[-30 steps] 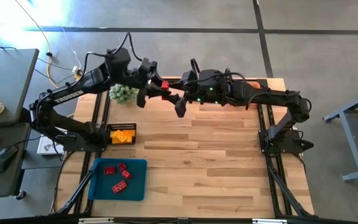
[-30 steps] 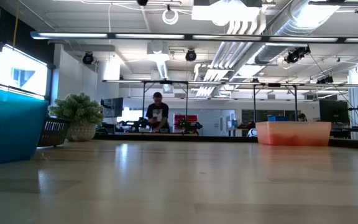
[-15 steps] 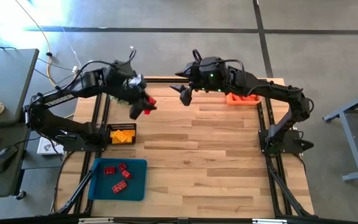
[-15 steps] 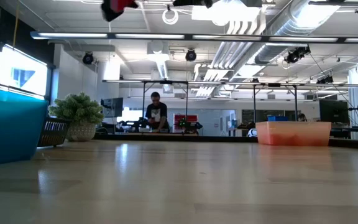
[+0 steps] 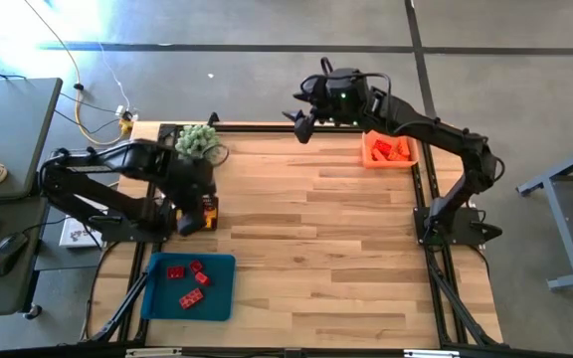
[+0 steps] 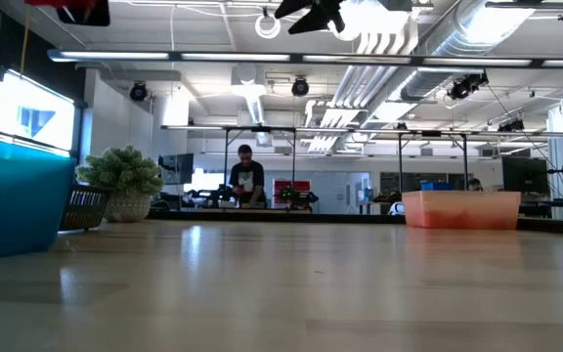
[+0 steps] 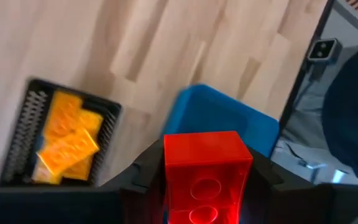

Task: Sort & place blocks by color
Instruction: Put the red game piece into the blue bin

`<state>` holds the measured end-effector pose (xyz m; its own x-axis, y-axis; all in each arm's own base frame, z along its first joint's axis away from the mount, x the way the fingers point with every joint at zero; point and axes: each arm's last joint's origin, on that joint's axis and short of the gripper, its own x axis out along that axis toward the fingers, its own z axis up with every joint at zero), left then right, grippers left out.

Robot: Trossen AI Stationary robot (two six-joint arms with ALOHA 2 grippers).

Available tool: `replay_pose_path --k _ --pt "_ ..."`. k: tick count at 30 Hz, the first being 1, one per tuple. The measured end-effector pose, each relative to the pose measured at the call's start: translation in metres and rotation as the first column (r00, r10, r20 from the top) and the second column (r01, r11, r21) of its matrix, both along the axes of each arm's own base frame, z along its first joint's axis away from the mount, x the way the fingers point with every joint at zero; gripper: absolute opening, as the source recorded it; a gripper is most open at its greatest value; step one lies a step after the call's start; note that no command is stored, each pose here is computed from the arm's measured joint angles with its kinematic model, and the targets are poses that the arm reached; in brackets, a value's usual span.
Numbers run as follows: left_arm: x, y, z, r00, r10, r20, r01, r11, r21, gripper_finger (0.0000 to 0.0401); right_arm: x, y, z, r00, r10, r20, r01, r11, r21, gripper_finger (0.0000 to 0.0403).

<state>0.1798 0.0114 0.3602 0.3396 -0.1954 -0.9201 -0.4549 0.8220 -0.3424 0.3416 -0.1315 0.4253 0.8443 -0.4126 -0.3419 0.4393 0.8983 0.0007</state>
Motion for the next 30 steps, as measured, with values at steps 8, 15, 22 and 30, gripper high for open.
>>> replay_pose_path --k 8,15,22,30 --pt "-0.002 -0.037 -0.001 0.996 0.063 -0.067 -0.066 0.997 -0.048 0.0118 -0.011 -0.027 0.0 0.997 -0.072 0.0 0.072 0.997 0.003 0.0261" --pt "-0.004 -0.066 -0.036 0.97 0.09 -0.224 -0.119 0.986 -0.118 0.012 -0.022 -0.047 0.0 0.997 -0.071 0.01 0.07 0.997 0.026 0.0261" --pt "0.006 -0.09 -0.078 0.976 0.097 -0.195 -0.137 0.97 -0.201 0.0121 -0.028 -0.059 0.0 0.996 -0.092 -0.004 0.092 0.996 -0.002 0.0261" --pt "0.0 -0.104 -0.113 0.953 0.156 -0.258 -0.214 0.952 -0.216 0.0122 -0.032 -0.065 -0.001 0.994 -0.11 -0.007 0.11 0.994 -0.007 0.0261"
